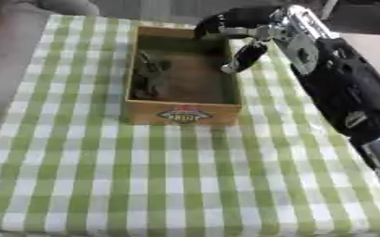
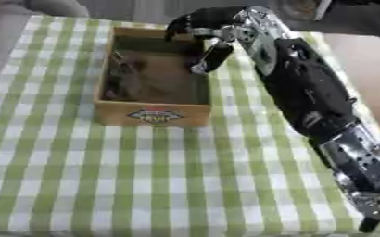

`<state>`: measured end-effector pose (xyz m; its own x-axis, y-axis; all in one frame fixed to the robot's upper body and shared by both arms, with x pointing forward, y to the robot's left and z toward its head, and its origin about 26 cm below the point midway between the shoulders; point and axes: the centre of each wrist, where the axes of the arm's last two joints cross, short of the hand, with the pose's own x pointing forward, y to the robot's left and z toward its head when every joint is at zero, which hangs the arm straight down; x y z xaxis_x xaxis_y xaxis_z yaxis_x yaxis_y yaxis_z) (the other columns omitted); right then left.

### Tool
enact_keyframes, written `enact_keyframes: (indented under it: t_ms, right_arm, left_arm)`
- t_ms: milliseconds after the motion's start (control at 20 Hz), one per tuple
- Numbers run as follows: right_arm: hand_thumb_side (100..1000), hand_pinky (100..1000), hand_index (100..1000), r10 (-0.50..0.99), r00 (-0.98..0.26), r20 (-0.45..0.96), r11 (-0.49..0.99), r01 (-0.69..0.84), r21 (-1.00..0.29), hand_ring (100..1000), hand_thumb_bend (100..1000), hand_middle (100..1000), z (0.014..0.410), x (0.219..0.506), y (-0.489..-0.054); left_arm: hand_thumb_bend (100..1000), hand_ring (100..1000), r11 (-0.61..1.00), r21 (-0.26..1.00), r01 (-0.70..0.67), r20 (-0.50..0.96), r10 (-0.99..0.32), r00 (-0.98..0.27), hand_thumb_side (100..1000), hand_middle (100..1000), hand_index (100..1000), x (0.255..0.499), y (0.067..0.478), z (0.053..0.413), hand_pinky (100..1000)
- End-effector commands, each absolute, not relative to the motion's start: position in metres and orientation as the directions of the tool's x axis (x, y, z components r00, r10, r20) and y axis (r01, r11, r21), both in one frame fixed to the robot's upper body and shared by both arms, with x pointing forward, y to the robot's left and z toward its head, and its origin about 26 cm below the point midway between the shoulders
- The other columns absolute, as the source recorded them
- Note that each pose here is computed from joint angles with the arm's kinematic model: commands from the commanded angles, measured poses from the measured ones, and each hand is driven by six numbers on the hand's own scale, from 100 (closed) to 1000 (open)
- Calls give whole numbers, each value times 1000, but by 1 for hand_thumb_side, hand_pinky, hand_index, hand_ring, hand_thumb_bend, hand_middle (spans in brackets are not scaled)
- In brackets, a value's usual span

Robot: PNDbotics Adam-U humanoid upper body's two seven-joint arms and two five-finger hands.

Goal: Pick up objects on the table and place them in the box.

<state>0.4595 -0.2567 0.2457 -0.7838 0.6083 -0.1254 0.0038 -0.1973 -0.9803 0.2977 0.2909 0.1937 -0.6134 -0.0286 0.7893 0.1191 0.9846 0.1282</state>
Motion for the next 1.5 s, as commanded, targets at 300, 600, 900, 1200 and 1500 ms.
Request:
enact_keyframes:
  t_ms: [300, 600, 900, 1200, 1500]
  right_arm:
    - [100, 679, 886, 552, -832, -49, 174, 173, -969, 827, 100, 826, 290, 412, -291]
    - [100, 540, 851, 560, -805, 196, 538, 173, -825, 765, 100, 765, 275, 377, -309]
    - [146, 499, 839, 470, -786, 402, 741, 103, -664, 746, 100, 744, 254, 354, -312]
    - [182, 492, 836, 432, -771, 467, 799, 87, -595, 745, 100, 742, 244, 342, -314]
    - [208, 487, 833, 428, -757, 493, 822, 100, -560, 742, 100, 740, 237, 335, -317]
  left_arm:
    - [100, 650, 984, 158, 80, 769, -72, -635, 572, 539, 552, 294, 298, 203, 520]
    - [100, 655, 986, 155, 57, 769, -84, -634, 574, 543, 553, 293, 301, 203, 520]
    - [100, 653, 988, 150, 48, 771, -87, -631, 576, 542, 555, 293, 302, 202, 519]
    - [100, 650, 988, 148, 49, 773, -85, -629, 579, 538, 552, 293, 301, 202, 519]
    - [100, 651, 988, 145, 45, 775, -85, -626, 579, 538, 551, 292, 302, 200, 524]
